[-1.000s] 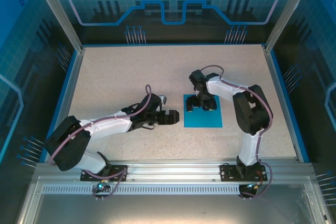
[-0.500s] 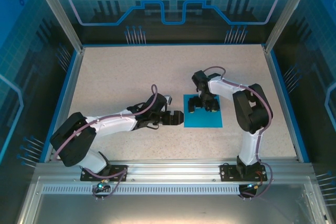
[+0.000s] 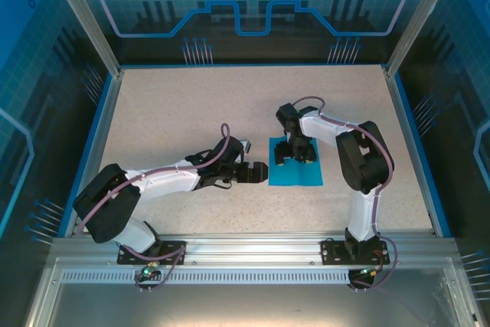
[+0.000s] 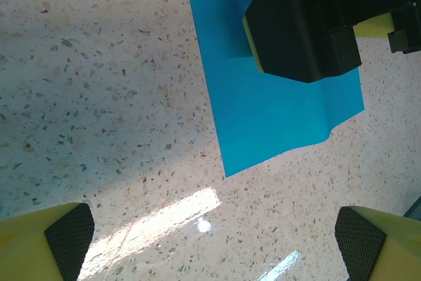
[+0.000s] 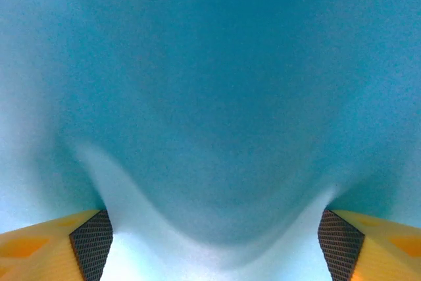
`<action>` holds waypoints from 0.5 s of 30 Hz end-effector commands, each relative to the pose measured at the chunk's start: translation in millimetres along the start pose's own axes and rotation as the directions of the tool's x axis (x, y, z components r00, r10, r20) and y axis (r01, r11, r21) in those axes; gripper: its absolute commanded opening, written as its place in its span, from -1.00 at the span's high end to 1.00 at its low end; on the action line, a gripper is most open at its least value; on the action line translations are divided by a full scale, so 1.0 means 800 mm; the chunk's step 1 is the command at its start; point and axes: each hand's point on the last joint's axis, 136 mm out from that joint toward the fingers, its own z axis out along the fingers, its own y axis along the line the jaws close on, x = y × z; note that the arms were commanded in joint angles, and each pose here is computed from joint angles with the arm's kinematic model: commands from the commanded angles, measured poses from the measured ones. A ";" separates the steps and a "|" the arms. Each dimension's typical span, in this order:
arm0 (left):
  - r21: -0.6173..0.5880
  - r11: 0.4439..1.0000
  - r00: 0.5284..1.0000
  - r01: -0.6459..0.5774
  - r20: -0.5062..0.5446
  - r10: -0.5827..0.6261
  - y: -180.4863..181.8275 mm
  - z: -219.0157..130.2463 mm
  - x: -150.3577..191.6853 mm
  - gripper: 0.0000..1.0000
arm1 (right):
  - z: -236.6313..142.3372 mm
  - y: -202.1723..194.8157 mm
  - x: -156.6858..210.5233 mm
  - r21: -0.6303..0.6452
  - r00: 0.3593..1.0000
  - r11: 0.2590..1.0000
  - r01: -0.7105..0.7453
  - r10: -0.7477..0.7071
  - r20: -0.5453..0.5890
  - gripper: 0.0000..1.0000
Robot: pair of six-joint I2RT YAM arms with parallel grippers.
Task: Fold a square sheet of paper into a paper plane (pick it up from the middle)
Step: Fold the square sheet of paper in half at the center of the table.
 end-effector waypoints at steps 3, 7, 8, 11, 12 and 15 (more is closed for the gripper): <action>0.001 1.000 1.000 -0.020 0.007 0.020 -0.011 -0.005 -0.006 -0.97 | 0.033 -0.010 0.024 0.069 0.996 0.998 0.013 -0.007 -0.086 -0.57; -0.005 1.000 1.000 -0.021 0.008 0.021 -0.009 -0.006 -0.005 -0.97 | 0.005 -0.008 0.016 0.065 0.999 0.998 0.017 -0.015 -0.031 -0.34; -0.008 1.000 1.000 -0.018 0.011 0.019 -0.008 -0.007 -0.006 -0.97 | -0.002 -0.007 0.015 0.058 1.000 0.998 0.016 -0.015 -0.017 -0.23; -0.028 1.000 0.999 -0.010 0.030 0.011 -0.003 -0.011 -0.009 -0.97 | -0.018 -0.005 0.015 0.038 1.000 0.999 0.017 -0.017 0.009 -0.03; -0.038 0.999 0.999 -0.006 0.044 0.008 -0.001 -0.013 -0.010 -0.97 | -0.022 -0.005 0.016 0.032 1.000 0.999 0.019 -0.019 0.017 0.04; -0.072 0.997 0.996 0.019 0.091 -0.012 0.009 -0.021 -0.016 -0.97 | -0.036 0.002 0.019 -0.014 0.999 1.000 0.025 -0.025 0.039 0.18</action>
